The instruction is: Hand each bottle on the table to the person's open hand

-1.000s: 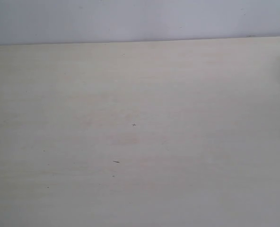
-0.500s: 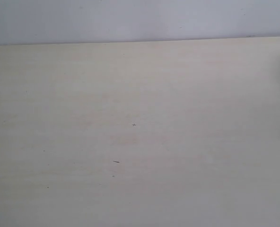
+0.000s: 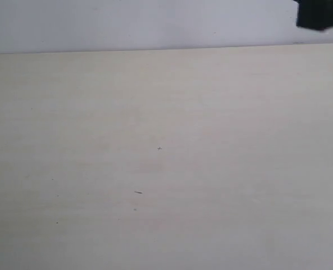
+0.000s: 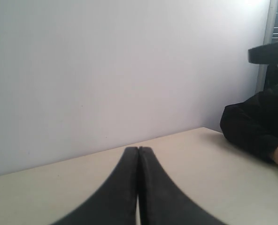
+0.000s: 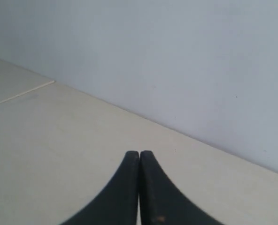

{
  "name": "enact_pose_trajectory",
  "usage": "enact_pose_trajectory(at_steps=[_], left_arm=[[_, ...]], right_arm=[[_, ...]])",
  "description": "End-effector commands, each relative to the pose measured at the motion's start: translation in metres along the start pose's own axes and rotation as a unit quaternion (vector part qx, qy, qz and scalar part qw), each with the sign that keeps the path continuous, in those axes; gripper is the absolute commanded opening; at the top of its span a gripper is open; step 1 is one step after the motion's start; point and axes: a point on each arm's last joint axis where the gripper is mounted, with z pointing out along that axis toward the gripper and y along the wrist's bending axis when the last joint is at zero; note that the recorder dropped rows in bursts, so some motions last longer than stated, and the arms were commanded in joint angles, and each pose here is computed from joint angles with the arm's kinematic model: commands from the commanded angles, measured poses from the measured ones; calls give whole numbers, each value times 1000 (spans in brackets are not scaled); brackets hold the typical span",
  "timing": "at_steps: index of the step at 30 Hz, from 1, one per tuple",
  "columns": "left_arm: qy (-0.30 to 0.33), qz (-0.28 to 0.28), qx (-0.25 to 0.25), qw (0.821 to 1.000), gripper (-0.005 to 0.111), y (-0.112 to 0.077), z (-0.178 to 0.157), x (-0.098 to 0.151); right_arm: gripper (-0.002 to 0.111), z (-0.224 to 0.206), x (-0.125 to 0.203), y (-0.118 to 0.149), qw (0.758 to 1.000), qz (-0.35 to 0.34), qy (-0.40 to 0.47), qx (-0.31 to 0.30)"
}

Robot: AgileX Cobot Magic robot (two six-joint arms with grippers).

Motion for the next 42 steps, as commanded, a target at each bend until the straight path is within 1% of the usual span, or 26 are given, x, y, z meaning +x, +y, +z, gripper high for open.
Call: enact_pose_trajectory(at_steps=[1,5,11,31,33,35,36,37,42], left_arm=[[-6,-3,-4,1000,0,1,-1,0],[-6,-3,-4,1000,0,1,-1,0],[-6,-3,-4,1000,0,1,-1,0],[-6,-3,-4,1000,0,1,-1,0],[-6,-3,-4,1000,0,1,-1,0],[-6,-3,-4,1000,0,1,-1,0],[-6,-3,-4,1000,0,1,-1,0],[-6,-3,-4,1000,0,1,-1,0],[-6,-3,-4,1000,0,1,-1,0]], right_arm=[[0,-43,28,18,999,17,-35,10],[0,-62,40,27,998,39,-56,6],[0,-85,34,36,994,18,-107,6],[0,-87,33,37,993,14,-113,8],[0,-91,33,38,993,0,-116,9],[0,-96,39,42,993,-51,-102,9],[0,-98,45,43,993,-77,-90,11],[0,-102,50,45,992,-88,-87,18],[0,-112,80,41,991,-56,-88,89]])
